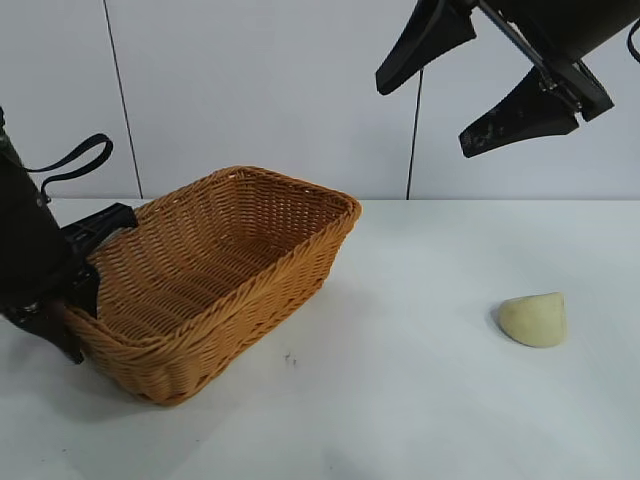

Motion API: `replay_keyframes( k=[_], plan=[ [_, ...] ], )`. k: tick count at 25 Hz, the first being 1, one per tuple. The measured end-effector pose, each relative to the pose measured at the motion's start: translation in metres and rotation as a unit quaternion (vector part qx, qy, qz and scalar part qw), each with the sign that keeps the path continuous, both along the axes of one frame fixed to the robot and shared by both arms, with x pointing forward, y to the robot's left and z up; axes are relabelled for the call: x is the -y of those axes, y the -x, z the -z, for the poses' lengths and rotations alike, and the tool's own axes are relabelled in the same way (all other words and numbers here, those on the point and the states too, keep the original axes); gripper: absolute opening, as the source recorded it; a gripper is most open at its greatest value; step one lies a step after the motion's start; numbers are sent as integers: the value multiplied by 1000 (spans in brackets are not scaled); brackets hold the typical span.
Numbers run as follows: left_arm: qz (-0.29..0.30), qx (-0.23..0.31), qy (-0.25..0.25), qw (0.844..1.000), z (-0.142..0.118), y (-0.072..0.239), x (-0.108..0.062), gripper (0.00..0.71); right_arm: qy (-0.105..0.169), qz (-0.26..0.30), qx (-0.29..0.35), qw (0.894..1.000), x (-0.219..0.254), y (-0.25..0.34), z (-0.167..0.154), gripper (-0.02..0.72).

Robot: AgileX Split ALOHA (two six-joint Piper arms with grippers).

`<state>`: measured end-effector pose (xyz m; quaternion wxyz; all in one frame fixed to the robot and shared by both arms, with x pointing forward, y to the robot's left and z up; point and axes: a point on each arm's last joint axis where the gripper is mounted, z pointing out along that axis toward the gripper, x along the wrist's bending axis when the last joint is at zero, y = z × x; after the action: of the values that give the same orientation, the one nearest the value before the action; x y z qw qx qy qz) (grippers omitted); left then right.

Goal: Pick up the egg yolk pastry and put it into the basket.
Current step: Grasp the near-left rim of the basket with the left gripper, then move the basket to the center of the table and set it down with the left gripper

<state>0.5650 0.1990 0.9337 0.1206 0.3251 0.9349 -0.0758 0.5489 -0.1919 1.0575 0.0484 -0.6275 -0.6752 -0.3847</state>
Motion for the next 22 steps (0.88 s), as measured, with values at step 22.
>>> replay_keyframes(
  k=[22],
  plan=[
    [383,26,-2,923,-37,-74,13,136,0,-7,-7,1000,0,2,1,624]
  ],
)
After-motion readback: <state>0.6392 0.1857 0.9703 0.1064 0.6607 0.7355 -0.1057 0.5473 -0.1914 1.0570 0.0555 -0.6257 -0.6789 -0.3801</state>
